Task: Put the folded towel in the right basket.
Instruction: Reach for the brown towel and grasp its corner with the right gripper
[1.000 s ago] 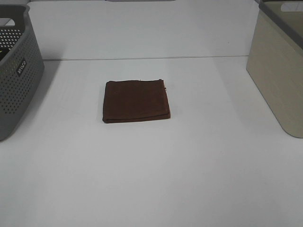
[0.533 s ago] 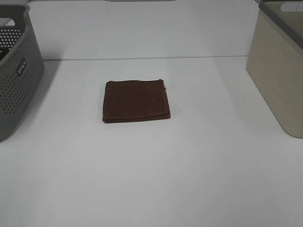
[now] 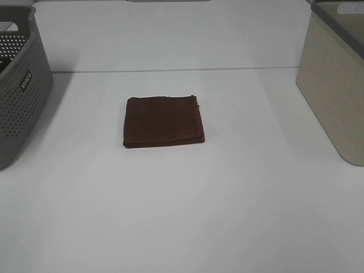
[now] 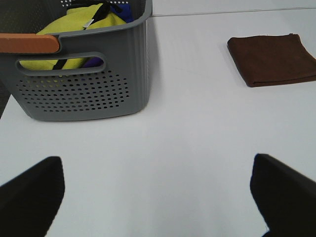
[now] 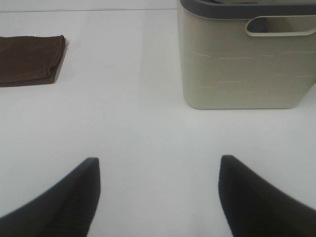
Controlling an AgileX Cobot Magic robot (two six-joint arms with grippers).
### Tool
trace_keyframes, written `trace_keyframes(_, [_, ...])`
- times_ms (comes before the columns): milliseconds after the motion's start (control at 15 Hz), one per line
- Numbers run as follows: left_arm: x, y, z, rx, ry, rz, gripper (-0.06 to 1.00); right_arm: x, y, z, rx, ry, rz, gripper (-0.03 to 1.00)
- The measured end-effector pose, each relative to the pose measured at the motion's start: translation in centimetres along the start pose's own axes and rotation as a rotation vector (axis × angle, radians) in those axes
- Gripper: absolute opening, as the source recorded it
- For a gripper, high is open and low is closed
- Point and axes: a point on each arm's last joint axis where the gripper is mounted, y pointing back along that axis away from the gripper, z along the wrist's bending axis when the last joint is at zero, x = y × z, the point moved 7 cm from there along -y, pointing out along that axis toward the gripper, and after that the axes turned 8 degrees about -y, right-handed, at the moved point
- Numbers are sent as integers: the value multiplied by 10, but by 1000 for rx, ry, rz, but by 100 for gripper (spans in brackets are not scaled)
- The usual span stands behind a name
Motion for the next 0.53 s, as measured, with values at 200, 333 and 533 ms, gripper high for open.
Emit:
trace_keyframes(200, [0, 0, 0, 0, 0, 0, 97, 0, 0, 0, 0, 0, 0, 65])
trace_keyframes(333, [0, 0, 0, 0, 0, 0, 97, 0, 0, 0, 0, 0, 0, 65])
trace_keyframes(533, [0, 0, 0, 0, 0, 0, 97, 0, 0, 0, 0, 0, 0, 65])
